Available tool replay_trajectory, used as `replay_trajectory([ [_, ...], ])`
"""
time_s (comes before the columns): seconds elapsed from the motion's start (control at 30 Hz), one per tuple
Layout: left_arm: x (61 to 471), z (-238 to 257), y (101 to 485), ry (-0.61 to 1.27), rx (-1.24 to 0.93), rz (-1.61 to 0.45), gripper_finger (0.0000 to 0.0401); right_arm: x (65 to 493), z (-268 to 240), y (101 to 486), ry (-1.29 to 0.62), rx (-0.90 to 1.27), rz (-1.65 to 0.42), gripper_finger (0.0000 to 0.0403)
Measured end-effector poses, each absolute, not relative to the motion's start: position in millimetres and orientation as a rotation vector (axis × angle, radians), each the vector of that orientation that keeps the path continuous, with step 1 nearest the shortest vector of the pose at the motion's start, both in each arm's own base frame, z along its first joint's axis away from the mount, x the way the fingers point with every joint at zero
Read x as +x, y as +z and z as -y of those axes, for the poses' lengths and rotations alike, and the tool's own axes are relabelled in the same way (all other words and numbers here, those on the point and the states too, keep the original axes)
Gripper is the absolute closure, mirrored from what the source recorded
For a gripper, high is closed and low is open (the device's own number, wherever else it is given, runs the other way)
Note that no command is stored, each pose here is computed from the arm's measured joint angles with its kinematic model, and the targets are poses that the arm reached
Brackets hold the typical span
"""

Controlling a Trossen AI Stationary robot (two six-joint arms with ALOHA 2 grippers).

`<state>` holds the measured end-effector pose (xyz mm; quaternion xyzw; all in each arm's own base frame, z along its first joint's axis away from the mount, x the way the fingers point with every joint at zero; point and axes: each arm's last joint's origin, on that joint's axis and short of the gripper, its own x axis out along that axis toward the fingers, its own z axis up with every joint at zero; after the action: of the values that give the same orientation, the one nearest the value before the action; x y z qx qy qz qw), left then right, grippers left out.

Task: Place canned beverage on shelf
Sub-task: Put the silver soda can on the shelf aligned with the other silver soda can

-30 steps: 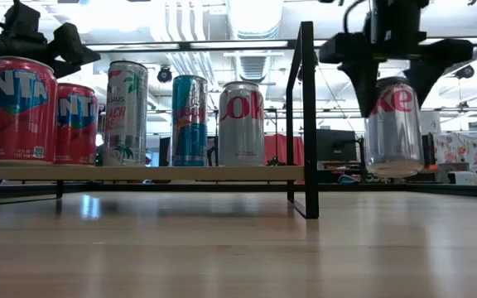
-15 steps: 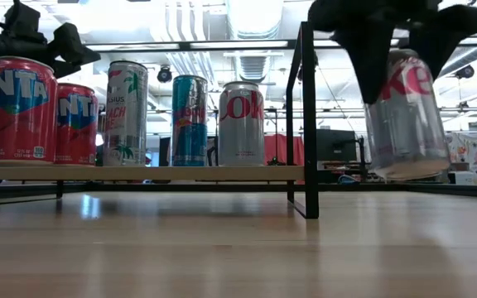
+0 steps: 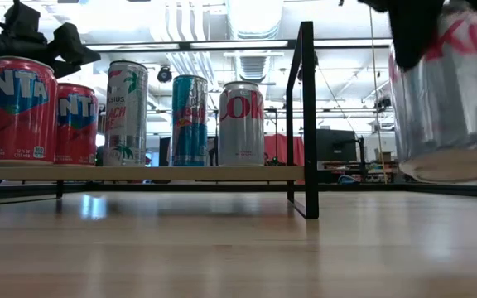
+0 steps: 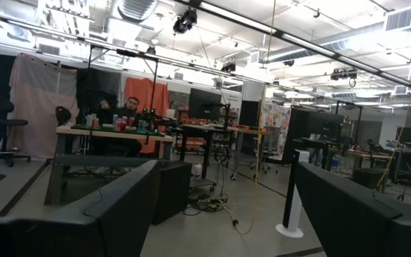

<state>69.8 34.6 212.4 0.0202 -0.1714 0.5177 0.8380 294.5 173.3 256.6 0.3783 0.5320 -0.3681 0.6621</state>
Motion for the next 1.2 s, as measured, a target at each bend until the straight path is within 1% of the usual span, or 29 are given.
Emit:
replay_trajectory([
  [0.13,70,-35,212,1.095,0.043,0.362,0.0090,297,-185,258,-0.695,0.830,-1.193,0.0094],
  [0.43,70,-35,212,1.095,0.043,0.362,0.0090,308,-192,254,-0.489,0.697,-1.185,0.0094],
  [0.67,70,-35,212,1.096,0.043,0.362,0.0090,321,-198,239,-0.323,0.480,-1.203,0.0093],
  [0.87,70,-35,212,1.096,0.043,0.362,0.0090,333,-201,248,-0.241,0.272,-1.125,0.0093],
  [1.0,70,-35,212,1.095,0.043,0.362,0.0090,344,-207,248,-0.150,0.133,-1.130,0.0092],
  [1.2,70,-35,212,1.095,0.043,0.362,0.0090,357,-217,247,-0.032,-0.016,-1.142,0.0092],
])
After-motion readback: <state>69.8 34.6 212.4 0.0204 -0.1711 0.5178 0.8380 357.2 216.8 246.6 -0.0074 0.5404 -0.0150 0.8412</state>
